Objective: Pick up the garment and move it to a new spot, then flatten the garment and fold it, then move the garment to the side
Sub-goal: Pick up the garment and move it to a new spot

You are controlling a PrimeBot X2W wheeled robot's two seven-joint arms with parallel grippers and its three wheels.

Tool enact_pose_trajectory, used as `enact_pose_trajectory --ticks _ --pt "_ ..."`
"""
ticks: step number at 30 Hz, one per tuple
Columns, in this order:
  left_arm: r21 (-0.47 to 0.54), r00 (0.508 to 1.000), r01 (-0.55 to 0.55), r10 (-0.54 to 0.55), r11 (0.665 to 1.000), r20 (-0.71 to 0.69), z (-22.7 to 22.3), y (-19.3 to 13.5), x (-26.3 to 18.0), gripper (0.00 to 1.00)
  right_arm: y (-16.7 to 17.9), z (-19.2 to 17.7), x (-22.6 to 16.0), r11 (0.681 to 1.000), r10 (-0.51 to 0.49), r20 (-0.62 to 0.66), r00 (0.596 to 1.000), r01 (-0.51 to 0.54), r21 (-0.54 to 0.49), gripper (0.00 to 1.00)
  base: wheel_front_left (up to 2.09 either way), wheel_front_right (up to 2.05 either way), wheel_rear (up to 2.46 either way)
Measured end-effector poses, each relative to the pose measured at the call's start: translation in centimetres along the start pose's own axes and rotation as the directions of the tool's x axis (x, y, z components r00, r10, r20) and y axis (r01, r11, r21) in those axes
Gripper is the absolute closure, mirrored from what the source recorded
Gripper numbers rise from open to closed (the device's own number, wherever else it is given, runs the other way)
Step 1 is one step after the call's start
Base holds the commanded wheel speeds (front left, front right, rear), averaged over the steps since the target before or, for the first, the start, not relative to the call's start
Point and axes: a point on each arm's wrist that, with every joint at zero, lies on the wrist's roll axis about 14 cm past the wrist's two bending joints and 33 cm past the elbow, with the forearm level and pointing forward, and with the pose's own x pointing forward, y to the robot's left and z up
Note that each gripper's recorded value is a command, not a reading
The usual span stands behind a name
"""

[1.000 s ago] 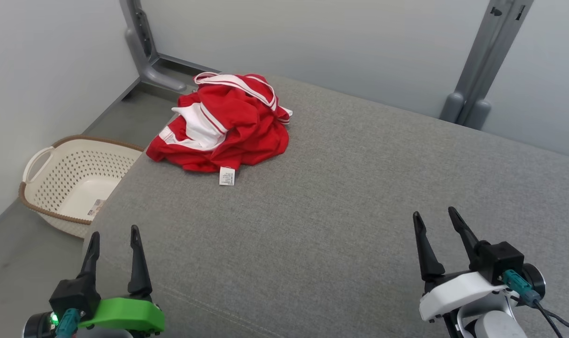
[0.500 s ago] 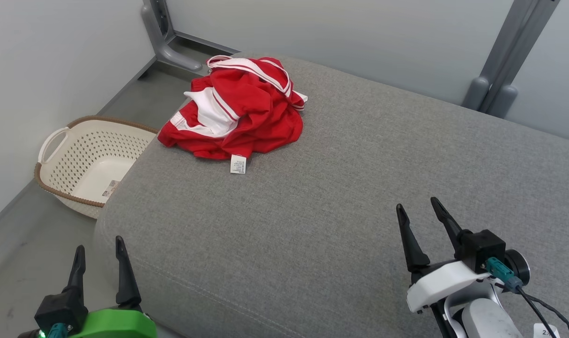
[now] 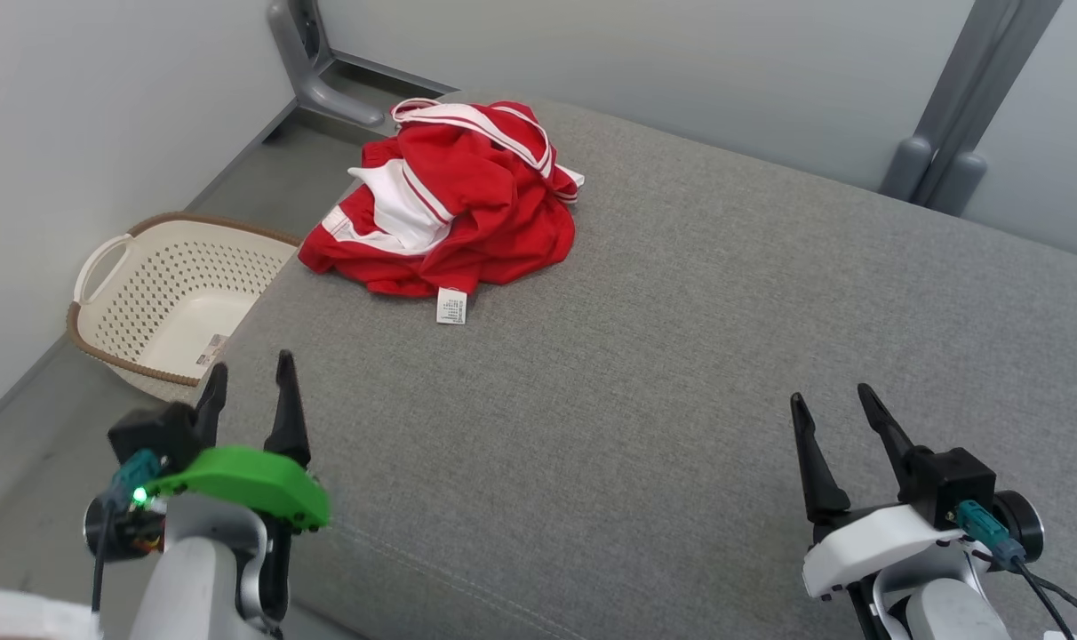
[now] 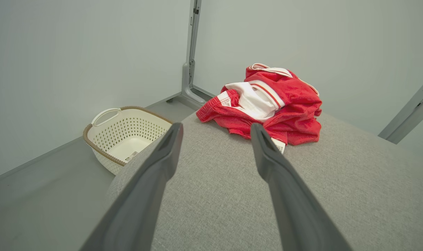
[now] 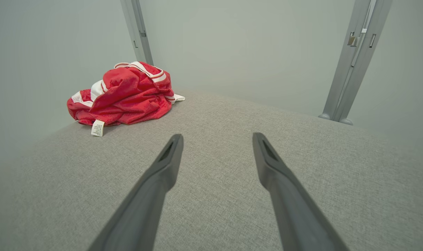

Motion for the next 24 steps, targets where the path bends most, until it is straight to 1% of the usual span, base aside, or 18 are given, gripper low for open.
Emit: enact_pose_trajectory --ticks 2,4,8,13,15,21,24 --pt "-0.009 0.999 0.035 -0.035 0.999 -0.033 0.1 -1.2 1.6 0.0 -0.7 -0.3 -0.2 1.0 -0.018 -0.007 1.0 0.018 -0.004 0.0 0.0 0.0 0.0" --pt "-0.04 0.997 0.049 -0.051 0.998 -0.058 0.3 -1.9 3.2 0.0 -1.0 -0.6 -0.4 1.0 -0.024 -0.019 1.0 0.024 -0.011 0.0 0.0 0.0 0.0" --pt "-0.105 0.993 0.059 -0.069 0.993 -0.094 0.8 -3.2 6.1 0.0 -1.2 0.1 -0.2 0.999 -0.024 -0.014 1.0 0.023 -0.032 0.0 0.0 0.0 0.0" --pt "-0.206 0.988 0.067 -0.094 0.976 -0.124 1.7 -5.3 10.3 0.0 -2.7 0.3 -0.7 0.997 -0.062 -0.021 0.998 0.061 -0.057 0.0 0.0 0.0 0.0" --pt "-0.226 0.985 0.067 -0.101 0.972 -0.142 1.8 -5.9 11.9 0.0 -3.5 0.2 -1.1 0.995 -0.082 -0.025 0.996 0.08 -0.063 0.0 0.0 0.0 0.0" --pt "-0.246 0.961 0.086 -0.146 0.966 -0.235 0.1 -9.3 16.3 0.0 -6.6 -0.3 -2.7 0.983 -0.171 -0.048 0.984 0.167 -0.078 0.0 0.0 0.0 0.0" --pt "-0.225 0.953 0.066 -0.128 0.972 -0.273 -1.1 -9.9 18.3 0.0 -7.9 -0.9 -3.1 0.977 -0.206 -0.062 0.977 0.201 -0.079 0.0 0.0 0.0 0.0"
